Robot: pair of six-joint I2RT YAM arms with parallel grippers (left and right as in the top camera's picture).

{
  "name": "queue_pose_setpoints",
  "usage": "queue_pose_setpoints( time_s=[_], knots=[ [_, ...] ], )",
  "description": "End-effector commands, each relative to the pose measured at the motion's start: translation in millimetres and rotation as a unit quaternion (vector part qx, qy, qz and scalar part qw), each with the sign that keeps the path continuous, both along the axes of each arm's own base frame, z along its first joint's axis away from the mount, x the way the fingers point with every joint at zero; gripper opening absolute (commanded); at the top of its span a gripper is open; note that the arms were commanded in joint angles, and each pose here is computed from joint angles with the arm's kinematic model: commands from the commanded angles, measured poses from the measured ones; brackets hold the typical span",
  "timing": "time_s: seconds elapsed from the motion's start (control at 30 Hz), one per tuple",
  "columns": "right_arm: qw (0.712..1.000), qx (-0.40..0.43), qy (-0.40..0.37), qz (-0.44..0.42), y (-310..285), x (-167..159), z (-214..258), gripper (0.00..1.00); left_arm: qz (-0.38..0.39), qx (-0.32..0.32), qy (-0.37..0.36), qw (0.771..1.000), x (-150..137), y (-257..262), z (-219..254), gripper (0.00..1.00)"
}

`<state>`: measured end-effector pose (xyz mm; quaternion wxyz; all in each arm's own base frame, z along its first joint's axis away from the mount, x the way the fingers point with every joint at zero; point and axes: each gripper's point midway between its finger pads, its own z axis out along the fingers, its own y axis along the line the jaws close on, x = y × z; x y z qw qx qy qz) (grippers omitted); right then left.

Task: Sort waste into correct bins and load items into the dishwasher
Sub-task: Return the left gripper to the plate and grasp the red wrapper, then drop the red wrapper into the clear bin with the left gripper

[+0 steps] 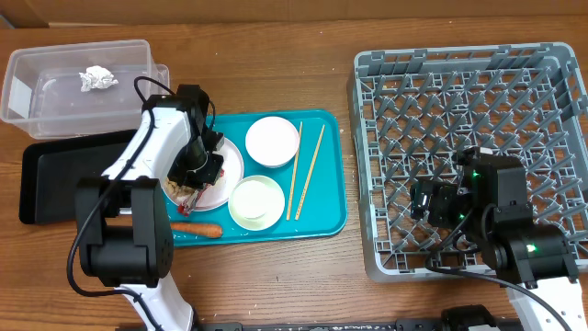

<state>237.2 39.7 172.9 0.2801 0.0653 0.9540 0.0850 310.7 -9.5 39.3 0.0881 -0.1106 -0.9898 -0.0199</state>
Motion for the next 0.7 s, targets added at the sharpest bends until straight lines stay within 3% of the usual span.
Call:
queue_pose_setpoints(
  time_s=[0.0,0.4,0.67],
  knots=[
    [1.000,-0.002,-0.016,-0.001,-0.3,3.7,10.8,1.00,0.002,0.001,-0.030,1.000,19.2,-0.4,22.5,0.04],
    [1.000,-0.002,-0.017,-0.001,-0.3,3.8,10.9,1.00,0.011,-0.040,-0.086,0.995,46.6,-13.2,94.0,0.04],
    [1.000,-0.002,-0.017,-0.001,-0.3,3.8,10.9,1.00,0.089,-0.017,-0.200,0.976,99.5,18.8,120.4,0.04]
  ],
)
